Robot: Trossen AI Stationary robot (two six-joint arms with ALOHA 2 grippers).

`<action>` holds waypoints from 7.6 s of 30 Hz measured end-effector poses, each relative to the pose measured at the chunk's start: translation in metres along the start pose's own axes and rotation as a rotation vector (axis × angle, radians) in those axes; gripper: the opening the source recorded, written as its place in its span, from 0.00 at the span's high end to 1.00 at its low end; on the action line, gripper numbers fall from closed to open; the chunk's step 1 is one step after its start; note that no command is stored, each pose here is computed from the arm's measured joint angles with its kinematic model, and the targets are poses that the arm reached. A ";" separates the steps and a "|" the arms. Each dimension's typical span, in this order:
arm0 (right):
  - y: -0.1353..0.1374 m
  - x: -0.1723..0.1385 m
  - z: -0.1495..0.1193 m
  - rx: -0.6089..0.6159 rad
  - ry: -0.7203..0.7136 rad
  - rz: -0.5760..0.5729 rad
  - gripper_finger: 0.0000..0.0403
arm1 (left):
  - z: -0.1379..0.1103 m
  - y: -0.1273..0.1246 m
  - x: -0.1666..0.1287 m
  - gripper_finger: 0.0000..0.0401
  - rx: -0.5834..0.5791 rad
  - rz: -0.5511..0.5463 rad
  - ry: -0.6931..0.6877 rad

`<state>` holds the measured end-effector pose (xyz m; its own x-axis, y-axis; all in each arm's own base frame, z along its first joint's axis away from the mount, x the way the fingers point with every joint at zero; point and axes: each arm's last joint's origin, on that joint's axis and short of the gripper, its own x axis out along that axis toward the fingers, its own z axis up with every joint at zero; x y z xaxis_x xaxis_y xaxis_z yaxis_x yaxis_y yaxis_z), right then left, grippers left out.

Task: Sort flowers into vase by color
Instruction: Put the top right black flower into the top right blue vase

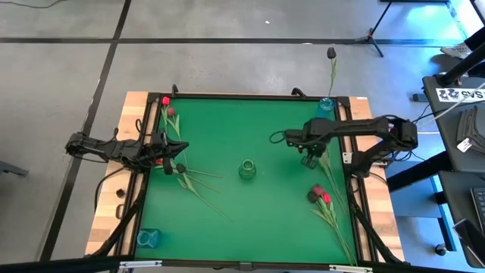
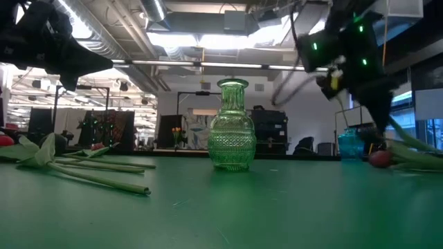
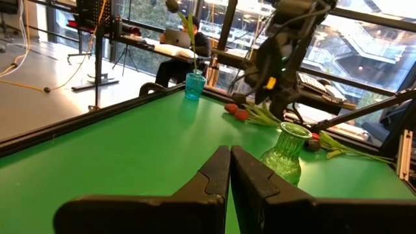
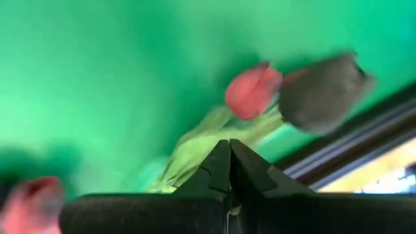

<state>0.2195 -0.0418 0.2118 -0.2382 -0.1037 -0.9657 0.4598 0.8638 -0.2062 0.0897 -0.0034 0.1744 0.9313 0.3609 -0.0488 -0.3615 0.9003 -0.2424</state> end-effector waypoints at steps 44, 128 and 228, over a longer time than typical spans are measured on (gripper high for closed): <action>0.062 0.042 0.029 -0.188 -0.670 0.261 0.61 | 0.000 0.000 0.000 0.97 0.000 0.000 0.000; -0.157 -0.075 -0.100 0.734 -1.994 -0.613 0.98 | 0.000 0.000 0.000 0.97 -0.001 0.000 -0.001; -0.140 0.002 -0.040 0.757 -1.391 -0.860 0.79 | 0.000 0.000 0.000 0.97 -0.001 0.000 -0.002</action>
<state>0.1207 -0.1435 0.2447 0.0379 -0.9932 0.1099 0.9528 0.0028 -0.3034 0.0898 -0.0034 0.1746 0.9314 0.3609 -0.0470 -0.3611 0.9001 -0.2438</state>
